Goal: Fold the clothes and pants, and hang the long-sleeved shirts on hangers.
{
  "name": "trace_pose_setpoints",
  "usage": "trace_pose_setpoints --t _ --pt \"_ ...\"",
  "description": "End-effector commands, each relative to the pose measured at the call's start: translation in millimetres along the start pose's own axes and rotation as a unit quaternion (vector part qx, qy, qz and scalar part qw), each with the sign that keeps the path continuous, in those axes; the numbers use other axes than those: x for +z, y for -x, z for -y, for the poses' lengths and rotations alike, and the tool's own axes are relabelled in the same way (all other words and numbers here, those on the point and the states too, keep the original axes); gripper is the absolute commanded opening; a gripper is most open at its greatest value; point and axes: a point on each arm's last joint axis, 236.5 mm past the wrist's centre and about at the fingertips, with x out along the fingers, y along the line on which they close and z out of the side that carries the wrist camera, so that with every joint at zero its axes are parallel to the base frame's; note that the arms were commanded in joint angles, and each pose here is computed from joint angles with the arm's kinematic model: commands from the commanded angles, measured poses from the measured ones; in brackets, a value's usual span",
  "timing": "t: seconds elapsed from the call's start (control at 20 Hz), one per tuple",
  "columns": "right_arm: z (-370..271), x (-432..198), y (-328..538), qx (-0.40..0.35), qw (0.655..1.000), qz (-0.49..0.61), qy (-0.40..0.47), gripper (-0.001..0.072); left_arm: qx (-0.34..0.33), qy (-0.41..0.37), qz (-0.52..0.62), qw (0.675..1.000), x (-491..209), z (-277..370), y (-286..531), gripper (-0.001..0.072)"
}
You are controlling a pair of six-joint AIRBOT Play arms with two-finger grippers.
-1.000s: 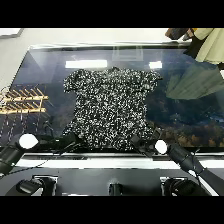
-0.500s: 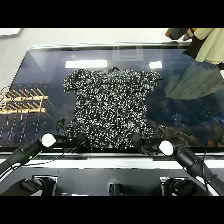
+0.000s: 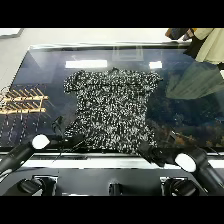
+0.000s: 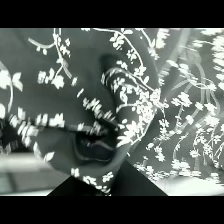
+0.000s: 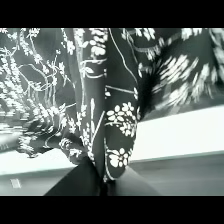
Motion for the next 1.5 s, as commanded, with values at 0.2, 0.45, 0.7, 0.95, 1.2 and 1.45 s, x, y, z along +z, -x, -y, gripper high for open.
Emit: trace_pose_setpoints --t 0.2,0.45,0.7,0.95,1.2,1.45 --pt "29.6 -81.0 67.0 0.04 0.994 -0.069 -0.074 0.0024 -0.035 -0.113 -0.038 0.992 -74.9 6.9 78.8 0.0016" --pt "-12.5 -13.4 49.3 0.093 0.984 0.025 -0.15 0.0024 -0.135 -0.04 -0.001 0.99 -43.4 60.9 68.7 0.0016" --pt "-44.9 72.1 34.7 0.089 0.967 0.138 -0.192 0.0024 -0.127 -0.025 0.03 0.991 10.7 78.3 34.7 0.0016" --pt "-48.6 135.7 13.2 0.054 0.958 0.18 -0.217 0.0025 -0.091 0.017 0.042 0.995 71.3 77.8 -5.2 0.0016" --pt "-24.0 118.7 -9.2 -0.023 0.979 0.131 -0.157 0.0025 -0.063 0.037 0.032 0.997 101.8 71.1 -39.9 0.0018" --pt "-1.5 101.5 -9.8 -0.083 0.988 0.096 -0.089 0.0118 -0.059 0.041 0.029 0.997 111.0 72.9 -49.7 0.0188"
